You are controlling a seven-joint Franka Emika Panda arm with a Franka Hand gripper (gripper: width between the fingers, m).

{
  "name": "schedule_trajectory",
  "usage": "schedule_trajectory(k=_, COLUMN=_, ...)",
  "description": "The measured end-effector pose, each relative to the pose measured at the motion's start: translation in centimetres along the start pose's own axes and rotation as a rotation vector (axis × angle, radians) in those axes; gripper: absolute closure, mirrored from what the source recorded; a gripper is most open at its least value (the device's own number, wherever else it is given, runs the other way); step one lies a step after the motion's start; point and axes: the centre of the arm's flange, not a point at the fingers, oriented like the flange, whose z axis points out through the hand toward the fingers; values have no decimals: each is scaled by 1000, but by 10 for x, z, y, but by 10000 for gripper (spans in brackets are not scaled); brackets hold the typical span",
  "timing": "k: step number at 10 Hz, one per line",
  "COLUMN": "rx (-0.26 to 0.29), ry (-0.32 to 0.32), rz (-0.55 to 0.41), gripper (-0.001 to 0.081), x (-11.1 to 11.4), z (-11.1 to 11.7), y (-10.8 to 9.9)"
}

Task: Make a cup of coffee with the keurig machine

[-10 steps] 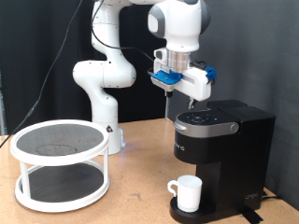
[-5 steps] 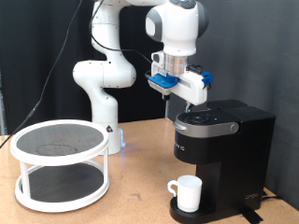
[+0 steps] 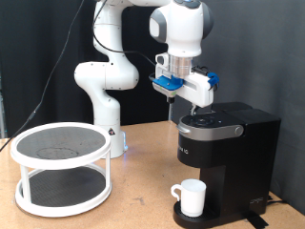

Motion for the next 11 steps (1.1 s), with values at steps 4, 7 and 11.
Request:
schedule_trajectory(k=4, rx=-9, ry=5, rz=-2, gripper=72, x=-1, z=5, y=0)
schedule_trajectory(k=7, rx=-16, ry=4, rz=-3, gripper=72, x=-2, z=5, y=-2)
schedule_trajectory(k=11, rx=-72, ry=15, rz=-7, gripper=72, x=-8, z=3, y=-9)
